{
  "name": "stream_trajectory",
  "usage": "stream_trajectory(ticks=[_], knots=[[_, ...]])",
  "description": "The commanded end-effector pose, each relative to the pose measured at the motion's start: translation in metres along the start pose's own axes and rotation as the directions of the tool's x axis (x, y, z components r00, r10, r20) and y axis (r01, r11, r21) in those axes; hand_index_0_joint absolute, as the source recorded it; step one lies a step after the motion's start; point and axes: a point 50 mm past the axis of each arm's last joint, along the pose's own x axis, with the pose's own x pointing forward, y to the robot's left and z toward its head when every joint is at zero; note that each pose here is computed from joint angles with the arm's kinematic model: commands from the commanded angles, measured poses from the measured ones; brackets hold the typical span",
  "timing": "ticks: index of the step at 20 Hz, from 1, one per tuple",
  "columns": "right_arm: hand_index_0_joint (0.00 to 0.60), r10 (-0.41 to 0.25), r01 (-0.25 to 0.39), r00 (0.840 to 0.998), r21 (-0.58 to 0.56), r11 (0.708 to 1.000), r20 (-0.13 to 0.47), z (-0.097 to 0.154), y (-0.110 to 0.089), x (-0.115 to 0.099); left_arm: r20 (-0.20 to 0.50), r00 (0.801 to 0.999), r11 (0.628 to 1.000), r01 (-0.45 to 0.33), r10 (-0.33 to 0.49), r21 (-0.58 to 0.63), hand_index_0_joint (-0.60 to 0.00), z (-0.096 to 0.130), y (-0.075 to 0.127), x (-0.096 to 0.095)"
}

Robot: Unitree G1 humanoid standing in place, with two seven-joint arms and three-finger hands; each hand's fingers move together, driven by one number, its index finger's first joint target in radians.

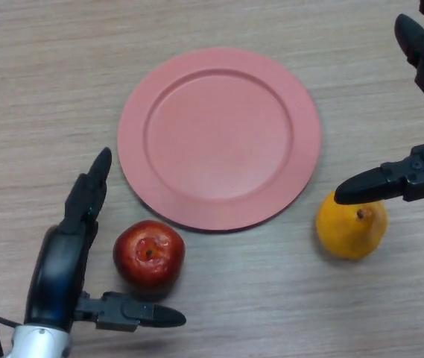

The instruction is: Pick up the red apple and place it on the plate

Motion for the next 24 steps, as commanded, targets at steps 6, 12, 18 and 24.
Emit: stream_trajectory(ticks=[6,12,18,24], knots=[[0.0,-0.053,0.071,0.977,-0.079,0.994,0.207,0.036,-0.008,-0.011,0.166,0.986,0.987,-0.015,-0.011,0.157,-0.6,0.023,0.013,-0.01],[0.0,-0.087,0.104,0.972,-0.068,0.992,0.216,0.038,-0.012,-0.016,0.167,0.985,0.997,-0.044,0.033,0.059,-0.6,0.06,0.017,-0.01],[0.0,-0.091,0.112,0.97,-0.083,0.99,0.226,0.041,-0.012,-0.017,0.273,0.958,0.996,-0.089,0.087,-0.004,-0.6,0.1,0.02,0.03],[0.0,-0.109,0.143,0.962,-0.122,0.982,0.249,0.048,-0.02,-0.021,0.267,0.964,0.999,-0.002,-0.012,0.052,-0.6,0.097,-0.007,0.067]])
